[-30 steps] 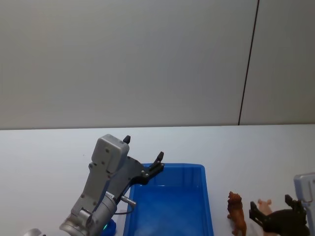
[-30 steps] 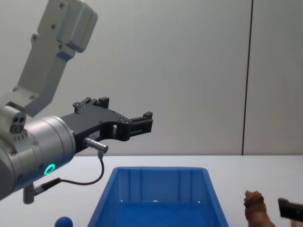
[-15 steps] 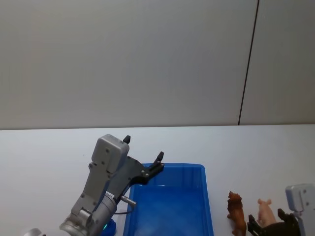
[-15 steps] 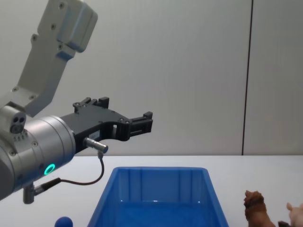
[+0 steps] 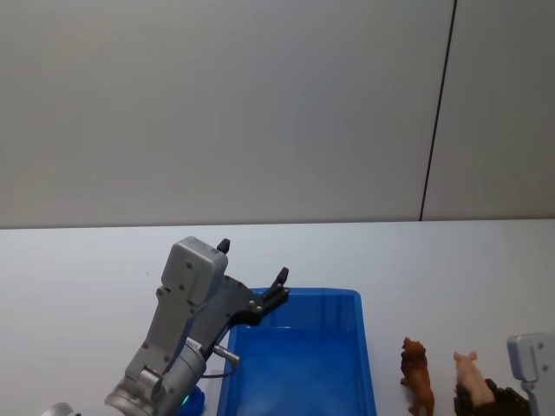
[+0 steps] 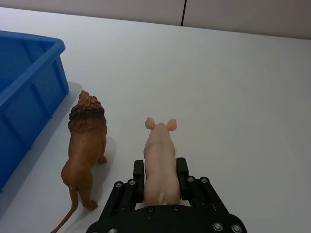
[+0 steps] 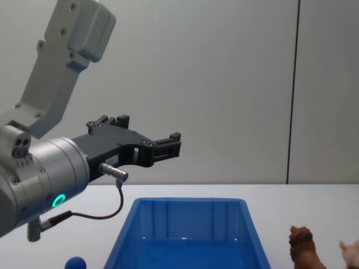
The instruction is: Pick up the two dolls from the table and place them into the box.
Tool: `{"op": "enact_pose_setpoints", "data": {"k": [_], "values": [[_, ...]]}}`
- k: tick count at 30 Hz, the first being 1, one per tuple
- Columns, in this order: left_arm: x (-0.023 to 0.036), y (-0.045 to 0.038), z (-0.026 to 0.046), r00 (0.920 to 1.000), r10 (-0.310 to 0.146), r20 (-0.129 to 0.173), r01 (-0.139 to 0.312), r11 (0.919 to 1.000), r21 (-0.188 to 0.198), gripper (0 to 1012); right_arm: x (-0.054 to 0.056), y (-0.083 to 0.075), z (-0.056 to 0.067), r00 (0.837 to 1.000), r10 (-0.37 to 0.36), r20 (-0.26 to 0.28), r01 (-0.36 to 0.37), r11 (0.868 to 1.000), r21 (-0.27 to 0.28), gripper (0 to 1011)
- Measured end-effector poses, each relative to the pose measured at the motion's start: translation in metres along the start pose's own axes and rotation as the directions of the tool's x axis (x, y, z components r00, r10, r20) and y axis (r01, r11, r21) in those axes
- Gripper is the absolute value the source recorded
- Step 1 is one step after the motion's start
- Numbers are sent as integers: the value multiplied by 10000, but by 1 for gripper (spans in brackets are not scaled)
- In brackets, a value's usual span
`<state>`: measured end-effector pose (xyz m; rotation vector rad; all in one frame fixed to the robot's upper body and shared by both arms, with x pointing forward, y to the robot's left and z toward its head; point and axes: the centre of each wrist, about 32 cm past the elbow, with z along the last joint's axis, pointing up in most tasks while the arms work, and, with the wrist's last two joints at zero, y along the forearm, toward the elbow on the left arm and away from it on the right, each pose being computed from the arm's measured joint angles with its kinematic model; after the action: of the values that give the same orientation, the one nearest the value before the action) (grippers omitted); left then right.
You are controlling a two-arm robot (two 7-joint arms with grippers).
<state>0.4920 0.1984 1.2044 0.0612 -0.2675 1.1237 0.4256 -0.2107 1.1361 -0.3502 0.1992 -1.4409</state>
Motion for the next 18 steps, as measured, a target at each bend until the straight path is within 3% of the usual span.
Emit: {"op": "enact_pose_setpoints", "data": {"k": [6,11,18], "values": [[0,0,0,10000,1,0,-1,10000,-1,1002,-11,-47,25,9997,-215,105,212,9994,260,378],[0,0,0,10000,0,0,0,10000,0,1002,-17,-108,85,9991,-335,241,315,9964,788,379],[0,0,0,10000,0,0,0,10000,0,1002,-7,-150,158,9993,-40,376,-14,9898,1427,379]]}}
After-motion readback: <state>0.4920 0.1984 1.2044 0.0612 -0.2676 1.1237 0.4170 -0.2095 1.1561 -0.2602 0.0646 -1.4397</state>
